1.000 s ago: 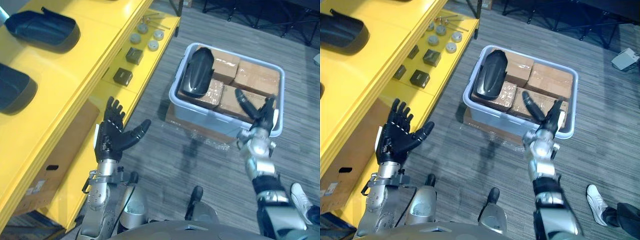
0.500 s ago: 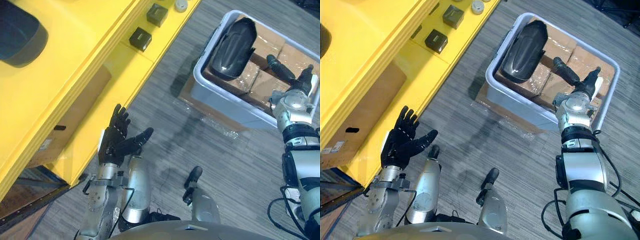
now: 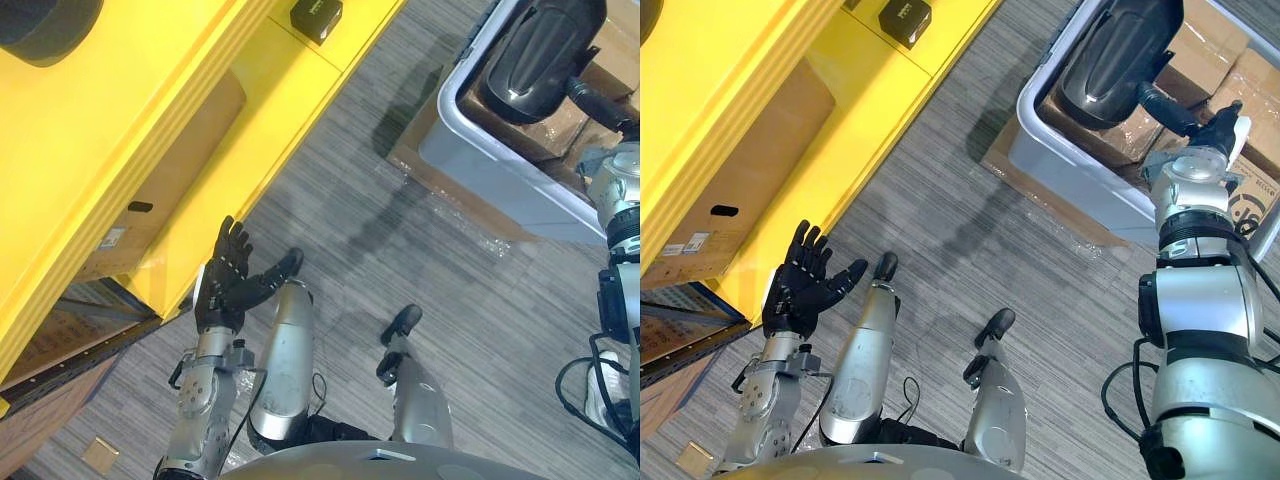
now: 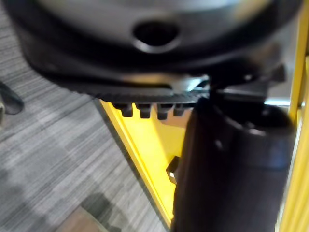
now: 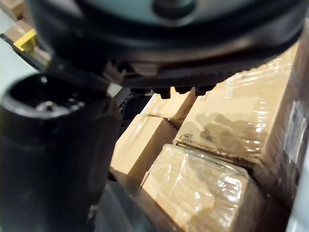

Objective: Walk over and take three plastic housings, then place them on the shelf

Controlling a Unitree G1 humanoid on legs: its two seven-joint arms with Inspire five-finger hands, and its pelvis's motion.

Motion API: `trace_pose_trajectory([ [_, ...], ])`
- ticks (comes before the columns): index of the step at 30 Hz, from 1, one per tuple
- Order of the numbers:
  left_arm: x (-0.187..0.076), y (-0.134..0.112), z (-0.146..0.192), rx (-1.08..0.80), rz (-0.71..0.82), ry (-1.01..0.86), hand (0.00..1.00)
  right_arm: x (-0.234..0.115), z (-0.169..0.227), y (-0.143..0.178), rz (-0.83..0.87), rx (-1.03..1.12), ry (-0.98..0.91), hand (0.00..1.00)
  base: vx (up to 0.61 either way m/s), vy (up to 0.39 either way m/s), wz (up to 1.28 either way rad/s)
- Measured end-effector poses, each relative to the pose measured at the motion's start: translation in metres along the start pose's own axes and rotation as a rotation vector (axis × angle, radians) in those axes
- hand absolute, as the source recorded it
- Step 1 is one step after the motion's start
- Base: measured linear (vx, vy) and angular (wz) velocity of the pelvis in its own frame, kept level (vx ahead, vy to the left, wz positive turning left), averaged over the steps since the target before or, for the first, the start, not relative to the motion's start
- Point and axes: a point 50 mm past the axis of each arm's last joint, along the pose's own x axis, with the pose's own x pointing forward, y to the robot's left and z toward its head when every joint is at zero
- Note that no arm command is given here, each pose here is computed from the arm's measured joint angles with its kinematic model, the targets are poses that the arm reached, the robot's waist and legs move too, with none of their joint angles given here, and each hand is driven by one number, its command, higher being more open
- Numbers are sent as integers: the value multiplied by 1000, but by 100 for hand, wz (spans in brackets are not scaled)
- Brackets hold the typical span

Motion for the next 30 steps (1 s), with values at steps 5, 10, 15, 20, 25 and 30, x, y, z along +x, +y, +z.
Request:
trace_pose_trajectory([
  [5,0,2,0,1,4,-18,100,-1,12,4,5,-9,-32,100,-54,13,8],
  [10,3,2,-2,-18,10,-11,100,-1,14,3,-8,-1,-41,100,-25,6,1],
  [15,8,0,-6,-30,19,-4,100,-2,11,5,-28,33,-13,100,5,3,1],
  [20,10,-6,-12,-50,31,6,100,-3,14,6,-60,24,-13,100,0,4,-3],
  [25,12,-8,-14,-59,29,11,100,-6,12,14,-48,20,66,100,-13,3,-5],
  [30,13,-10,-17,-76,44,24,100,-10,13,24,-37,-8,119,0,-16,4,-7],
])
